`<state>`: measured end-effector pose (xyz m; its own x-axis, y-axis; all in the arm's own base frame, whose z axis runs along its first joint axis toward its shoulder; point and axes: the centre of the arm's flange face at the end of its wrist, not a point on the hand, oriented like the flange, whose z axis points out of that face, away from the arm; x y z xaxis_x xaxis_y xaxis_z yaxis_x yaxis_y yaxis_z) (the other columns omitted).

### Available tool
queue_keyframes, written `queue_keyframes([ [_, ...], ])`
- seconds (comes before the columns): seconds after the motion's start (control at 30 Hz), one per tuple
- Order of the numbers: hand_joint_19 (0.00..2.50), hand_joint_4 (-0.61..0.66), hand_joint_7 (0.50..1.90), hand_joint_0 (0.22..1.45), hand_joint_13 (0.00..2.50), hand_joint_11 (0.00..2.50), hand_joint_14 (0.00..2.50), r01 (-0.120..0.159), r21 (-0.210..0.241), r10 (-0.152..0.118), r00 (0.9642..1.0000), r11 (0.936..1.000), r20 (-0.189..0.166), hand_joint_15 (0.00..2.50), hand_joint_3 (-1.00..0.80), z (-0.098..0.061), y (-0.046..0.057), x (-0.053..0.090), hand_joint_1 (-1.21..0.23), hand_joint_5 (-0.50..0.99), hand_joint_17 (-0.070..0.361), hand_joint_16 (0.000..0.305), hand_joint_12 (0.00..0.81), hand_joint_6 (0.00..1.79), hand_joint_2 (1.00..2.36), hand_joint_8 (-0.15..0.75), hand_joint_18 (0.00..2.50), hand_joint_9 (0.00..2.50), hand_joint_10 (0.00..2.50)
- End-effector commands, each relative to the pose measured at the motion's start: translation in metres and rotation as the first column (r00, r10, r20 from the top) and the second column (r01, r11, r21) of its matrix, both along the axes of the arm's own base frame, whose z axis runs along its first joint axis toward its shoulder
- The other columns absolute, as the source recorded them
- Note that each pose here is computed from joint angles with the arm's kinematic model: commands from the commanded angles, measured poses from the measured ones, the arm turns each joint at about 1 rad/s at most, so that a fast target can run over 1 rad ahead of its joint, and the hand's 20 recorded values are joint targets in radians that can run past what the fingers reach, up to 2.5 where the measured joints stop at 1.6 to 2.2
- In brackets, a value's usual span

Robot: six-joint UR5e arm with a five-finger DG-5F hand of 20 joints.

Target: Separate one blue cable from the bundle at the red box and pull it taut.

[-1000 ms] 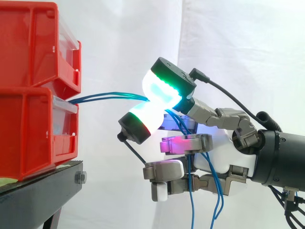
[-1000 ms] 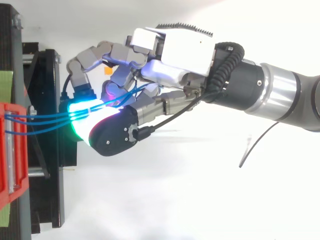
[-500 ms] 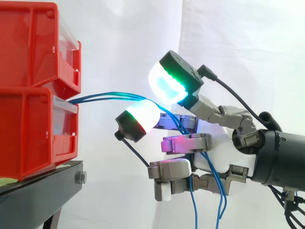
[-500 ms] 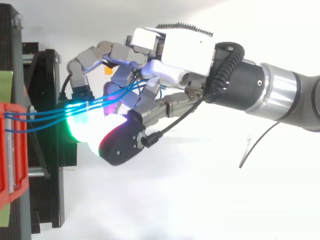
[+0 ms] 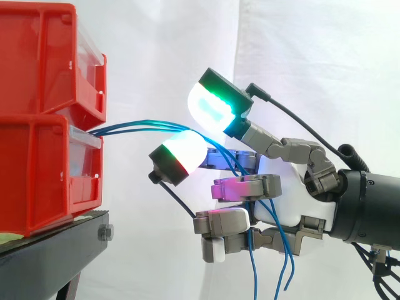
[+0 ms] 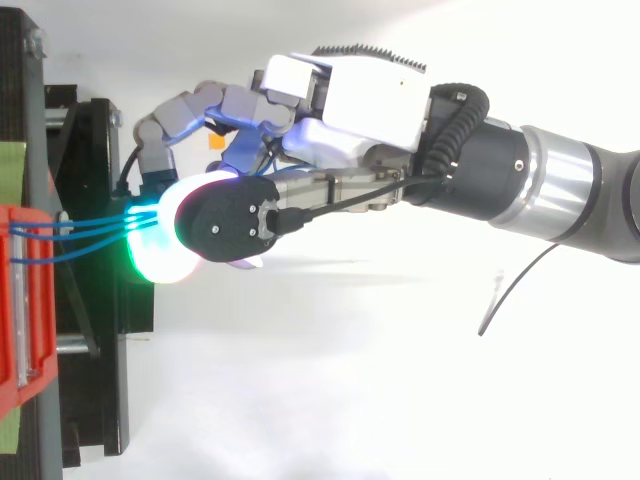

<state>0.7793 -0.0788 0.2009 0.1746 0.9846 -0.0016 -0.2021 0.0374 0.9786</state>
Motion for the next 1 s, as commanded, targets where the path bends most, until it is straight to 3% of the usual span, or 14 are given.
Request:
queue_keyframes([
  [0.0, 1.00, 0.00, 1.13, 0.60, 1.18, 2.21, 0.02, 0.001, 0.000, -0.001, 1.0000, 1.0000, 0.000, 1.54, -0.50, 0.000, -0.003, 0.000, -0.40, -0.13, 0.115, 0.051, 0.345, 0.80, 1.00, 0.246, 0.88, 1.22, 1.24],
  [0.27, 0.98, 0.01, 1.14, 0.61, 1.18, 2.20, 0.02, 0.008, 0.002, -0.008, 1.0000, 1.0000, 0.000, 1.53, -0.50, -0.001, -0.008, -0.001, -0.48, -0.13, 0.116, 0.051, 0.345, 0.80, 1.00, 0.244, 0.88, 1.21, 1.24],
  [0.67, 0.98, 0.02, 1.14, 0.57, 1.18, 2.16, 0.02, 0.013, -0.004, -0.013, 0.9999, 0.9999, 0.006, 1.52, -0.50, 0.000, -0.009, -0.001, -0.46, -0.13, 0.118, 0.052, 0.347, 0.77, 1.00, 0.245, 0.88, 1.19, 1.27],
  [0.97, 0.98, 0.02, 1.15, 0.57, 1.17, 2.17, 0.02, 0.022, -0.029, -0.022, 0.9995, 0.9993, -0.022, 1.52, -0.50, -0.004, -0.013, -0.004, -0.45, -0.12, 0.119, 0.053, 0.351, 0.72, 1.00, 0.246, 0.88, 1.18, 1.26],
])
